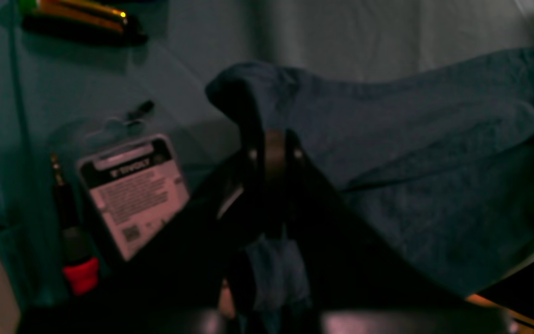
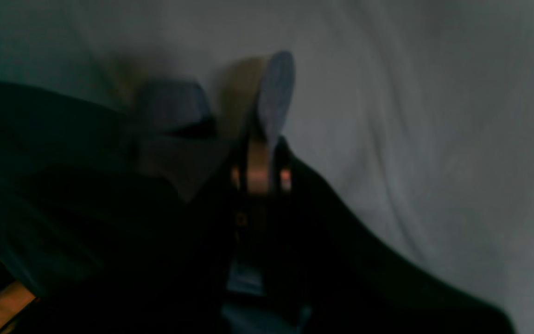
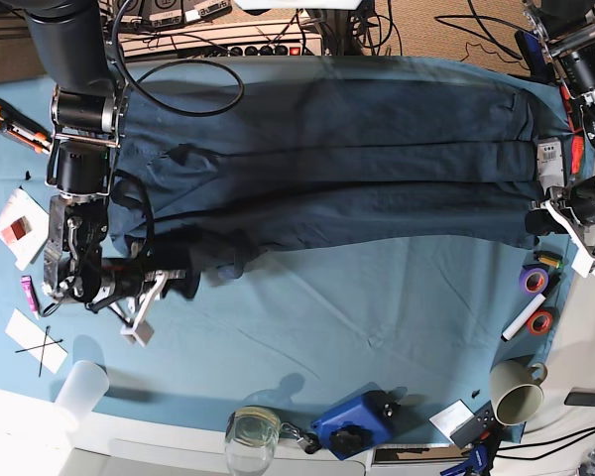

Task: Fold the T-shirt properly
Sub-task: 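Fold the hem over onto the folded edge with both grippers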

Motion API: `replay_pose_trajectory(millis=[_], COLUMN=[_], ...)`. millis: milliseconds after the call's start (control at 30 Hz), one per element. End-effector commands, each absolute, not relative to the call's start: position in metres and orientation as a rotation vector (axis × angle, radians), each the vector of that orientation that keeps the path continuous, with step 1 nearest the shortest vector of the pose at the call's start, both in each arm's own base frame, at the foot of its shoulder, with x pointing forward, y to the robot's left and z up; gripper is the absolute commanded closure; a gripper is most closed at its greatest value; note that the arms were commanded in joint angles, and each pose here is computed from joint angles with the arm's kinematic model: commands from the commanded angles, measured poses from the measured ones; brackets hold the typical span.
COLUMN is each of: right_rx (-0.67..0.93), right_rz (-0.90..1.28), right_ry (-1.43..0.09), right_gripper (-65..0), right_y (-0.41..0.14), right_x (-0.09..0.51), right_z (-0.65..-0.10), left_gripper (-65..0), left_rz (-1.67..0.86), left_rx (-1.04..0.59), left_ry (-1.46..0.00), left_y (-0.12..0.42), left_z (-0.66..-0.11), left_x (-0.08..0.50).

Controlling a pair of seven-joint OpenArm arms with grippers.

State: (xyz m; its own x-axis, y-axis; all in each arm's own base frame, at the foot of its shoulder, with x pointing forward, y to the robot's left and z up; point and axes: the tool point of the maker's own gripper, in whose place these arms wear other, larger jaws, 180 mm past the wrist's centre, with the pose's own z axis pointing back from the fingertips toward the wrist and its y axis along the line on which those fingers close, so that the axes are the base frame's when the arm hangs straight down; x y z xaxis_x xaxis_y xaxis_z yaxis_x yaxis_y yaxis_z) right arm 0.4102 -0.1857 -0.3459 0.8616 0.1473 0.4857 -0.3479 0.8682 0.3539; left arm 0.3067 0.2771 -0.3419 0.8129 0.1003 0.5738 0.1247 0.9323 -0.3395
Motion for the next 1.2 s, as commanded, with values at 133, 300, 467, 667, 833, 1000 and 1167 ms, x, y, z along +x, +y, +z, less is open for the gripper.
replay_pose_trajectory(millis=[133, 300, 467, 667, 833, 1000, 1167], right_rx=[0.369, 0.292, 0.32, 0.351, 0.329, 0.308, 0.291], right_rz=[0.377, 0.389, 0.287, 0.249, 0.255, 0.241, 0.2], right_ry=[-0.622, -0.656, -0.711, -0.745, -0.741, -0.805, -0.827], right_gripper=[0.0, 0.0, 0.0, 0.0, 0.0, 0.0, 0.0], right_y=[-0.182, -0.19, -0.213, -0.228, -0.232, -0.244, -0.261], right_x=[0.418, 0.398, 0.375, 0.344, 0.317, 0.295, 0.275], right_z=[-0.3, -0.3, -0.3, -0.302, -0.307, -0.294, -0.289], left_gripper=[0.0, 0.0, 0.0, 0.0, 0.0, 0.0, 0.0], left_rz=[-0.026, -0.04, -0.044, -0.089, -0.144, -0.174, -0.17], left_rx=[-0.364, -0.42, -0.426, -0.424, -0.37, -0.346, -0.343], left_ry=[-0.656, -0.644, -0.63, -0.62, -0.618, -0.623, -0.595], left_y=[0.283, 0.273, 0.272, 0.266, 0.266, 0.264, 0.264], left_z=[-0.328, -0.326, -0.327, -0.33, -0.325, -0.322, -0.328], left_x=[0.313, 0.31, 0.307, 0.292, 0.277, 0.269, 0.261])
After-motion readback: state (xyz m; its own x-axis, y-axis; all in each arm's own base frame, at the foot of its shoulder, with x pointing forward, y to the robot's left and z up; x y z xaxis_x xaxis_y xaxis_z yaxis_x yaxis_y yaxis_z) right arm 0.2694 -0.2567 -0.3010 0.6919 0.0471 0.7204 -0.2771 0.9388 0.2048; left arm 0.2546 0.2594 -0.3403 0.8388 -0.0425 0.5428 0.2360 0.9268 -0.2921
